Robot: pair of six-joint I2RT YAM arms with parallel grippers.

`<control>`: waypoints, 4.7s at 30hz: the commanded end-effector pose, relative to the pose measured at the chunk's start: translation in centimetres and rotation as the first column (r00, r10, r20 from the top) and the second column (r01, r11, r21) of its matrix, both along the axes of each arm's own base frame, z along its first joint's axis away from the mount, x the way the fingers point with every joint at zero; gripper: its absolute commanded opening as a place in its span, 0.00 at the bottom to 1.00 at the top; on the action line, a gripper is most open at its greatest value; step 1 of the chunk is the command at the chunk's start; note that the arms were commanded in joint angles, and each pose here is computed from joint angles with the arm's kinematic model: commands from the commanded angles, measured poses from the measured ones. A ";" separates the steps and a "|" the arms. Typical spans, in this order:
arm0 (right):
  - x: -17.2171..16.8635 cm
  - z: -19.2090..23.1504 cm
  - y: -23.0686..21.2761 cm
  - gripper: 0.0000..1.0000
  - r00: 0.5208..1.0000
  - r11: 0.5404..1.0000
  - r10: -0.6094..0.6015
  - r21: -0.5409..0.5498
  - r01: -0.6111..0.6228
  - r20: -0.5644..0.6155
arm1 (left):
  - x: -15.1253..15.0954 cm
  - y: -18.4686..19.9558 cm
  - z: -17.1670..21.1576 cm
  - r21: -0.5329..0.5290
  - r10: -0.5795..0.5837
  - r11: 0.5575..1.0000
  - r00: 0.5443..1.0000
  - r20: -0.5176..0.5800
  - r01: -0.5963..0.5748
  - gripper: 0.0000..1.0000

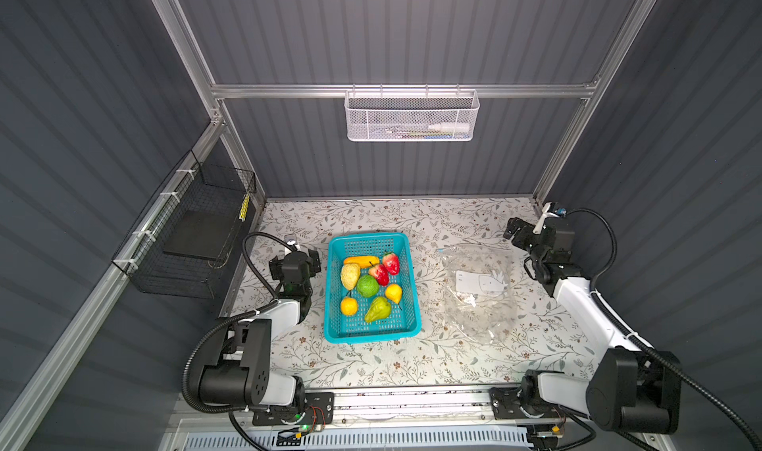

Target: Place the food in the zip-top bag and seal the zipper

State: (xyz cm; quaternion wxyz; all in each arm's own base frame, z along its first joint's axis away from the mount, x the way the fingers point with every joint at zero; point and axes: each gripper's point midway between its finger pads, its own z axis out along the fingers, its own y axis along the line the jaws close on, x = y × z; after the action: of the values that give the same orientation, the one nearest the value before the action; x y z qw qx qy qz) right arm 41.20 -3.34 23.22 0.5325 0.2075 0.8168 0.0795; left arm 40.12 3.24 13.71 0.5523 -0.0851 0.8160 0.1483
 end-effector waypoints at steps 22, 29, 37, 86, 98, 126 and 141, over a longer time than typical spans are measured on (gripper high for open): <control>-1.8 -9.5 11.0 0.93 0.841 0.653 0.253 0.726 0.216 -0.478 | 3.0 -21.7 10.7 -0.493 -0.414 0.788 0.910 0.017 0.368 1.00; -0.2 -11.8 10.6 0.93 0.821 0.639 0.187 0.702 0.315 -0.539 | 1.1 -31.7 11.8 -0.567 -0.606 0.636 0.794 0.053 0.524 0.99; 1.4 -15.8 9.2 0.93 0.749 0.644 0.139 0.633 0.428 -0.648 | -1.2 -37.1 10.7 -0.582 -0.690 0.576 0.723 0.030 0.574 0.99; 0.3 2.9 13.3 0.00 0.790 0.812 0.574 0.272 -0.516 -0.216 | 0.0 -35.3 22.0 -0.596 -0.711 0.422 0.657 0.250 0.683 0.99; -3.0 3.0 20.5 0.00 0.601 0.611 0.791 0.211 -0.763 -0.118 | -1.7 -39.5 18.2 -0.761 -0.865 0.139 0.451 0.218 0.634 0.96; -4.1 2.1 23.1 0.00 0.542 0.561 0.828 0.197 -0.804 -0.144 | -1.3 -42.4 11.1 -0.843 -0.912 0.111 0.391 0.123 0.526 0.00; -1.4 9.6 17.5 0.50 0.853 0.872 0.490 0.126 -0.474 -0.178 | -3.3 -44.5 16.0 -0.790 -0.841 0.168 0.503 0.197 0.590 0.00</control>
State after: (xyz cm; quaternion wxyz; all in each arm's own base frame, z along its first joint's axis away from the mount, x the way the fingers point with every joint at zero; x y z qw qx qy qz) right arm 40.90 15.25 30.87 0.3910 -0.0192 0.8902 0.2331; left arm 37.08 -41.16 25.54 0.2763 0.1184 0.8219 -0.4838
